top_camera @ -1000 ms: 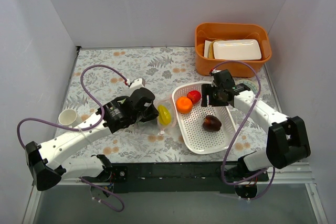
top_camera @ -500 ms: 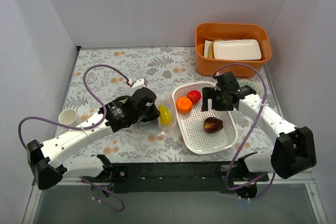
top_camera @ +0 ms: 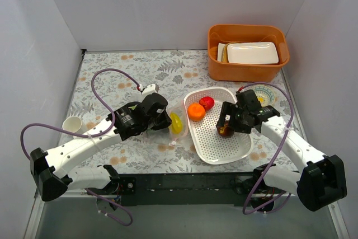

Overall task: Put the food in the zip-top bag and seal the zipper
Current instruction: Pick up the fake fruit from the bin.

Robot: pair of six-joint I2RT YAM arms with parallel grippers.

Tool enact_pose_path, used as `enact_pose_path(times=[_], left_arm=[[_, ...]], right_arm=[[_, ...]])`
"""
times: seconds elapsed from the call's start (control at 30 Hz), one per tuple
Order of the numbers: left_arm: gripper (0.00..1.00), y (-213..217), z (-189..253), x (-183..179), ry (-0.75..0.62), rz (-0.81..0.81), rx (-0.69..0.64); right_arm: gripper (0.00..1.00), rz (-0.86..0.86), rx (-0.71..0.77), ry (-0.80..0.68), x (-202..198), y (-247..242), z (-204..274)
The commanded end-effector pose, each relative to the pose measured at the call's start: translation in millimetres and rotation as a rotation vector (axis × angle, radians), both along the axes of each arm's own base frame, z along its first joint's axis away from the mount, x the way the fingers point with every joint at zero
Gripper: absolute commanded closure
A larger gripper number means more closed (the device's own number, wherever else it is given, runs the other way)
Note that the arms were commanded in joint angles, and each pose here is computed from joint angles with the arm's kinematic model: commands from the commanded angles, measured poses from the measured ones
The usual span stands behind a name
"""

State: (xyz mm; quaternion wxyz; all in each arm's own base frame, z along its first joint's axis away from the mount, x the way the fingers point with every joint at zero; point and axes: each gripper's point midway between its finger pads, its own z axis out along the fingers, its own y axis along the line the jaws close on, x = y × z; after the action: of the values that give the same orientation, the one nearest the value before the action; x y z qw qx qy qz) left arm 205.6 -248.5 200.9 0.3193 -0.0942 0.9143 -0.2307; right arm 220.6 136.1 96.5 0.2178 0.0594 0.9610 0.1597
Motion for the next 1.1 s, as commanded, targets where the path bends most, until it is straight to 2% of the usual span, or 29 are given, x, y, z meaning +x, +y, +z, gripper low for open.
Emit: enact_pose_path(times=[0.0, 0.27, 0.5, 0.8, 1.07], left_arm=[[1.0, -2, 5, 3, -0.015, -0.007, -0.014], [1.0, 1, 6, 2, -0.018, -0.002, -0.012], [1.0, 1, 6, 2, -0.018, -0.001, -0.011], [1.0, 6, 5, 1, -0.017, 0.013, -0.007], [1.0, 5, 2, 0, -0.011, 0.005, -0.005]], right_arm=[[0.02, -0.094, 0.093, -0.037, 9, 8, 7], [0.02, -0.102, 0.074, -0.049, 21, 9, 8], [0.02, -0.149, -0.013, -0.038, 30, -3, 5], [0.02, -0.095, -0.056, -0.014, 33, -3, -5], [0.07, -0.04, -0.12, 0.008, 34, -8, -16]])
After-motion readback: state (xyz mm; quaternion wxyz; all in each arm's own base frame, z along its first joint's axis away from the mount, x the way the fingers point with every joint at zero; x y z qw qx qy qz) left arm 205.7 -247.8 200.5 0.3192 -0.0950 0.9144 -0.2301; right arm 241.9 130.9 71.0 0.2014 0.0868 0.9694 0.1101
